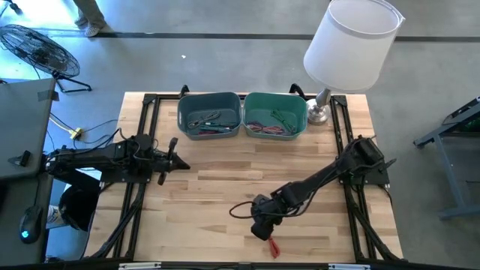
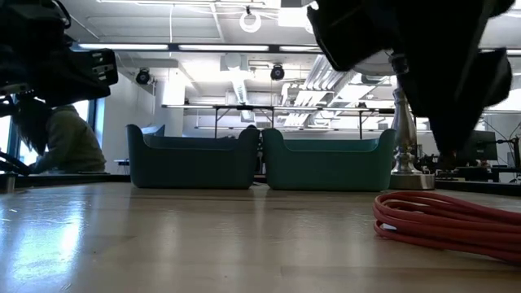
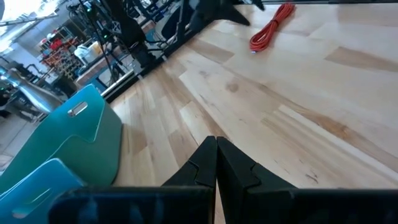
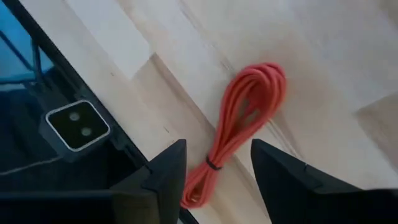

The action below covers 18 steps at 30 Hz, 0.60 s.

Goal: Pick & Place USB Port
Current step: Put the orange USB cable into the green bin

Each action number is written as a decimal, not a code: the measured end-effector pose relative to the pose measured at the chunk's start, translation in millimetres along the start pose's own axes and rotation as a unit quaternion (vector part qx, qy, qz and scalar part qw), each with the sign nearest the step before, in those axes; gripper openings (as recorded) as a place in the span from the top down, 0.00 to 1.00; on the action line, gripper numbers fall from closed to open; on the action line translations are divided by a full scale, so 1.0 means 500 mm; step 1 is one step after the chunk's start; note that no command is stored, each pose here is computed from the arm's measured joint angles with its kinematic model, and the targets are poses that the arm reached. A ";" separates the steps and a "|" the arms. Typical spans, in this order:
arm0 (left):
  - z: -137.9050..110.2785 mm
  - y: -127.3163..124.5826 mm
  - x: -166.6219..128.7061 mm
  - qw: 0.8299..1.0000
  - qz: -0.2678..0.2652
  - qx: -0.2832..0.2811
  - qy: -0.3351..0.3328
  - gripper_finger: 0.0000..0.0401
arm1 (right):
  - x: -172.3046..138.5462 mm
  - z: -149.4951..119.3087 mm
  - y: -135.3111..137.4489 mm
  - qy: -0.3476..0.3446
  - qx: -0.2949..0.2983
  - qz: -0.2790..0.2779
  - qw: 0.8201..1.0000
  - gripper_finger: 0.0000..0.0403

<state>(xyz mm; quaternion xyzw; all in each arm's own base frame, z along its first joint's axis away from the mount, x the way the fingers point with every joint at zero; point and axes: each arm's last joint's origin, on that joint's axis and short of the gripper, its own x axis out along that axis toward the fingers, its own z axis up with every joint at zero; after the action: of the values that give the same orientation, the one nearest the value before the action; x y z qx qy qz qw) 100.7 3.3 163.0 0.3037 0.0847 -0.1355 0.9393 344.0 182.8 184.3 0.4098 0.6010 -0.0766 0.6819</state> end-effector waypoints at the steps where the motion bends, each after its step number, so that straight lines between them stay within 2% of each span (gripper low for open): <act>1: 0.000 0.000 0.000 1.000 0.003 0.000 0.002 1.00 | 0.007 -0.001 -0.003 -0.001 0.004 0.007 1.000 0.58; 9: -0.001 0.001 0.000 1.000 0.010 0.000 0.008 1.00 | 0.054 -0.022 -0.035 -0.010 0.038 0.043 0.998 0.62; 18: -0.001 0.001 0.000 1.000 0.010 0.000 0.008 1.00 | 0.078 -0.025 -0.055 -0.011 0.049 0.033 0.998 0.65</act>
<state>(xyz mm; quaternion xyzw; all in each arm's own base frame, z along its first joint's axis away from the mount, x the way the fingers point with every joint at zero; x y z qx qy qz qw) 100.8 4.0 162.8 0.3053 0.0897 -0.1239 0.9399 328.5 188.3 137.9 0.4613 0.5751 -0.0882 0.6699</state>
